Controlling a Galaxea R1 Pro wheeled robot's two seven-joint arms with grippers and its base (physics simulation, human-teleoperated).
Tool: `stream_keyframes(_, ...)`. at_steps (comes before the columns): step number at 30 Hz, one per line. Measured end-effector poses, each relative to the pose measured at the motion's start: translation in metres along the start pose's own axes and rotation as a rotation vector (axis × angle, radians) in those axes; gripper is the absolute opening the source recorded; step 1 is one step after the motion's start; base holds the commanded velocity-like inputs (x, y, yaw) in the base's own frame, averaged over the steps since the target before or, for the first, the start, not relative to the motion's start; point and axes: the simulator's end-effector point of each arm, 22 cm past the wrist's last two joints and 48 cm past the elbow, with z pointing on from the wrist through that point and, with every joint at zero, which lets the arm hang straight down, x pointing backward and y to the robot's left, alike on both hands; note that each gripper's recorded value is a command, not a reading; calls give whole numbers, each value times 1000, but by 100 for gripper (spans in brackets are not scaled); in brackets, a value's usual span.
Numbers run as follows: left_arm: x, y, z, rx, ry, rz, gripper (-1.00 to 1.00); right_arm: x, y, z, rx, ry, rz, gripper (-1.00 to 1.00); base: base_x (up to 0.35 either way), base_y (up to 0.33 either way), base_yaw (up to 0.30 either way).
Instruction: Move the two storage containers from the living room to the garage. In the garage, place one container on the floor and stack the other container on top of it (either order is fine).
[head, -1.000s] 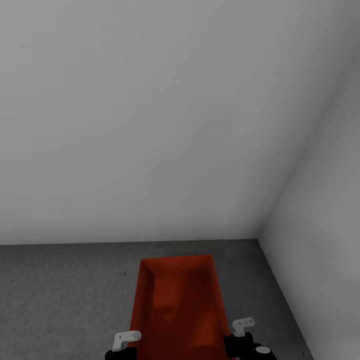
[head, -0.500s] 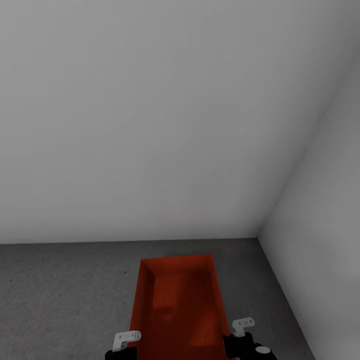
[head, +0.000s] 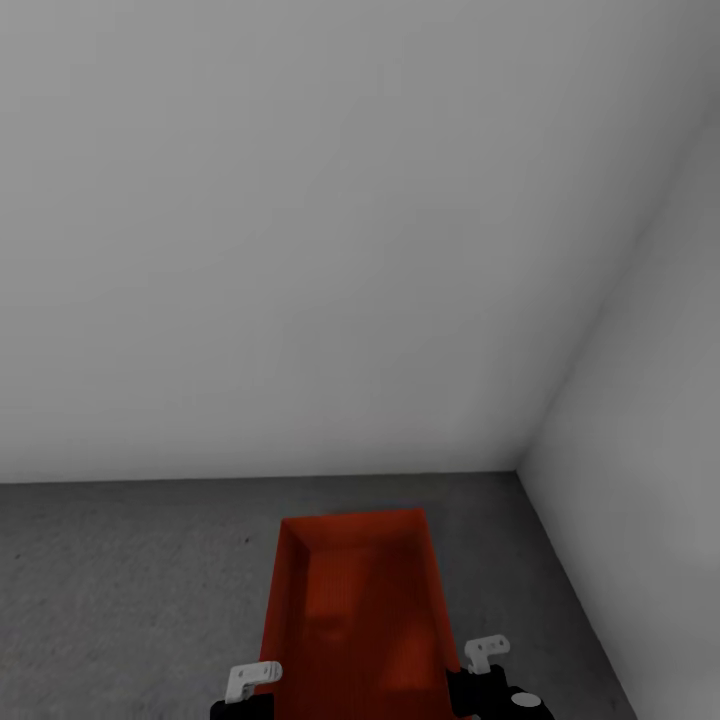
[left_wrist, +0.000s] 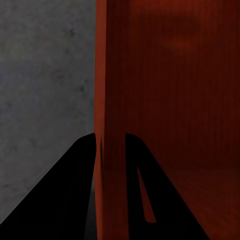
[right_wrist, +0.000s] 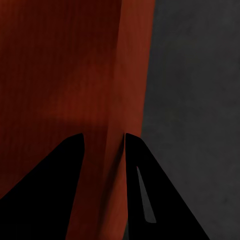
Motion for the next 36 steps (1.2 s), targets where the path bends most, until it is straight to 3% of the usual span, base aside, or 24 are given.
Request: stream_keyframes(36,41,15,63,0,-2,1,-100,44,-8,62,1,-2,0,-100,0,0,0)
